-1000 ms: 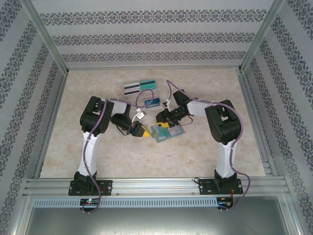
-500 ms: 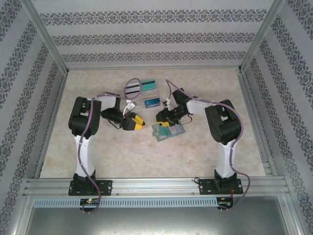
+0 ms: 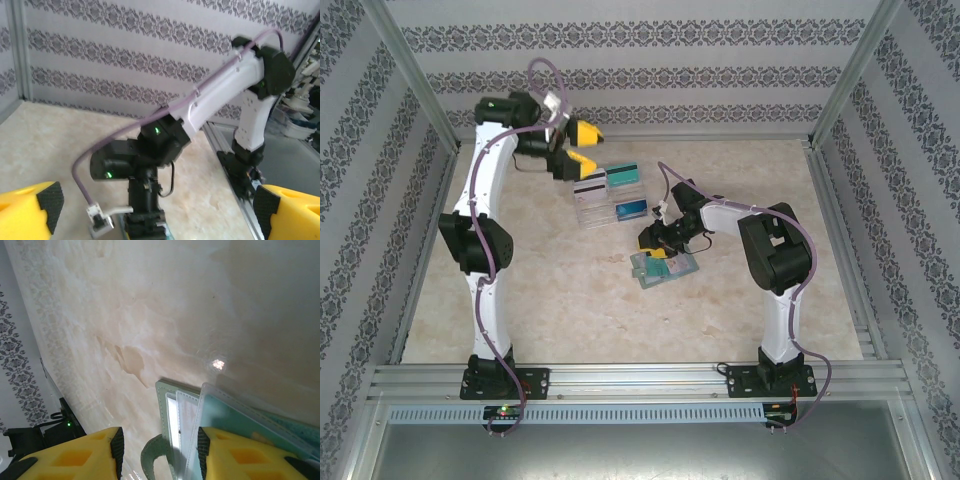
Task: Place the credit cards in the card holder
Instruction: Close the card holder at the center of the table.
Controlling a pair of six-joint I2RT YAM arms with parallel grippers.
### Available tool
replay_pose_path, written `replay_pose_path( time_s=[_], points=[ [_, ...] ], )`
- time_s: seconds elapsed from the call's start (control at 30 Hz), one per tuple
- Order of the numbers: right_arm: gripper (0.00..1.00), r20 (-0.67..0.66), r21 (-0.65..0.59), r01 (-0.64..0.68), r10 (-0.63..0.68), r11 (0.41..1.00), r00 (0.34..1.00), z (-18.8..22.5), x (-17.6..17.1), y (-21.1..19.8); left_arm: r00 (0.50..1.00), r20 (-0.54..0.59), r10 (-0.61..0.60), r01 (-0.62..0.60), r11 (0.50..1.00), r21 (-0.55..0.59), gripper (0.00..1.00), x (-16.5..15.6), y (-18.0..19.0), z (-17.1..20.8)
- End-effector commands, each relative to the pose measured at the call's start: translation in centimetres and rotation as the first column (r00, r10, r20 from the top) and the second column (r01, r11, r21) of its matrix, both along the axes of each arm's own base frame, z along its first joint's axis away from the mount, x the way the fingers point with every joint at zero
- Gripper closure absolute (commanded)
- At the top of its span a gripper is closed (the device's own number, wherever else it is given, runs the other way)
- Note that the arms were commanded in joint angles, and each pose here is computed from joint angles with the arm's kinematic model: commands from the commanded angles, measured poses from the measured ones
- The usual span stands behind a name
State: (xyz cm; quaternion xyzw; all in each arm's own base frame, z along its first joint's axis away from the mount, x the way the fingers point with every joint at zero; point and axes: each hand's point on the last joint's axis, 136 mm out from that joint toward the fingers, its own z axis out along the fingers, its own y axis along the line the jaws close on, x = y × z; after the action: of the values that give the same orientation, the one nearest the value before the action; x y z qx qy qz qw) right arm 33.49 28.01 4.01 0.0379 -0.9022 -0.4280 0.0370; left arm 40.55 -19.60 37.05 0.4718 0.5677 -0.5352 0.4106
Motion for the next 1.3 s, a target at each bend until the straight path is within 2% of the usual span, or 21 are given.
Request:
replay_pose_path(
  time_s=[0.0,0.03,0.07,0.13,0.23,0.33,0.43,0.47,0.5,0.53,0.57,0.63,0.7,0.73,0.8,0.83,0.87,0.97,1.0,1.13,1.27],
  points=[
    [0.54,-0.037,-0.084,-0.014,0.011,0.996,0.999,-2.6,-0.9,-0.5,0.951,-0.238,0.199,-0.159,0.971,0.178,0.01,3.6,-0.1,-0.3],
    [0.54,-0.034,-0.079,-0.015,0.013,0.997,0.999,-2.4,-0.8,-0.4,0.929,-0.175,0.326,-0.276,0.926,0.258,0.00,5.6,0.3,-0.6],
    [0.54,-0.032,-0.079,-0.014,0.012,0.997,0.999,-2.4,-0.7,-0.4,0.914,-0.125,0.386,-0.348,0.904,0.248,0.00,6.7,0.9,0.3],
    [0.54,-0.026,-0.079,-0.013,0.011,0.997,1.000,-2.2,-0.6,-0.3,0.874,-0.111,0.474,-0.447,0.871,0.203,0.00,8.4,2.0,2.0],
    [0.54,-0.013,-0.076,-0.013,0.012,0.997,1.000,-1.8,-0.3,-0.2,0.741,-0.047,0.670,-0.623,0.712,0.325,0.00,10.2,3.8,0.6],
    [0.54,-0.003,-0.085,-0.020,0.019,0.996,1.000,-1.7,-0.2,-0.1,0.510,0.008,0.860,-0.785,0.462,0.414,0.00,11.0,6.6,-1.8],
    [0.54,0.000,-0.093,-0.024,0.024,0.995,1.000,-1.9,-0.2,-0.1,0.192,0.042,0.981,-0.927,0.167,0.336,0.00,10.0,11.1,-2.7],
    [0.54,0.000,-0.097,-0.027,0.028,0.995,1.000,-2.0,-0.3,-0.1,0.117,0.001,0.993,-0.948,0.111,0.298,0.00,9.3,12.2,-3.1],
    [0.54,0.003,-0.097,-0.030,0.031,0.995,1.000,-1.9,-0.4,0.0,0.074,-0.050,0.996,-0.959,0.084,0.271,0.00,8.6,12.7,-3.3],
    [0.54,0.004,-0.099,-0.033,0.034,0.995,0.999,-1.8,-0.5,0.0,0.054,-0.105,0.993,-0.963,0.079,0.259,0.00,7.8,13.0,-3.9],
    [0.54,0.008,-0.097,-0.038,0.039,0.995,0.999,-1.6,-0.5,0.1,0.064,-0.145,0.987,-0.960,0.100,0.261,0.00,7.0,12.7,-4.5],
    [0.53,0.015,-0.094,-0.039,0.040,0.995,0.999,-1.2,-0.5,0.1,0.138,-0.228,0.964,-0.926,0.207,0.316,0.03,5.9,11.1,-6.2],
    [0.53,0.026,-0.085,-0.039,0.041,0.996,0.999,-0.7,-0.4,0.2,0.119,-0.338,0.934,-0.856,0.269,0.441,0.09,4.6,9.9,-9.4],
    [0.53,0.035,-0.074,-0.037,0.040,0.997,0.999,-0.2,-0.2,0.4,0.135,-0.385,0.913,-0.801,0.329,0.501,0.11,3.8,8.8,-11.3],
    [0.53,0.051,-0.041,-0.035,0.037,0.999,0.998,0.9,0.1,0.8,0.144,-0.410,0.901,-0.708,0.383,0.593,0.05,1.7,6.8,-14.6],
    [0.53,0.060,-0.028,-0.034,0.036,0.999,0.998,1.6,0.3,1.0,0.165,-0.398,0.903,-0.678,0.396,0.619,0.03,0.5,5.9,-15.8],
    [0.53,0.069,-0.018,-0.035,0.036,0.999,0.997,2.1,0.4,1.2,0.178,-0.365,0.914,-0.663,0.385,0.642,0.03,-0.8,5.2,-16.8],
    [0.53,0.092,0.001,-0.032,0.032,0.999,0.995,3.5,0.7,1.4,0.186,-0.252,0.950,-0.678,0.310,0.666,0.03,-3.8,4.7,-18.3],
    [0.53,0.103,0.005,-0.030,0.030,1.000,0.994,4.0,0.9,1.4,0.183,-0.248,0.951,-0.685,0.304,0.662,0.04,-4.6,4.5,-18.6],
    [0.53,0.142,0.032,-0.020,0.015,0.999,0.990,6.0,1.2,1.3,0.223,-0.302,0.927,-0.676,0.371,0.637,0.13,-7.5,1.9,-20.9],
    [0.53,0.182,0.030,0.019,-0.025,0.999,0.983,7.6,1.7,-0.2,0.331,-0.284,0.900,-0.637,0.435,0.636,0.15,-9.5,-1.4,-22.7]
  ],
)
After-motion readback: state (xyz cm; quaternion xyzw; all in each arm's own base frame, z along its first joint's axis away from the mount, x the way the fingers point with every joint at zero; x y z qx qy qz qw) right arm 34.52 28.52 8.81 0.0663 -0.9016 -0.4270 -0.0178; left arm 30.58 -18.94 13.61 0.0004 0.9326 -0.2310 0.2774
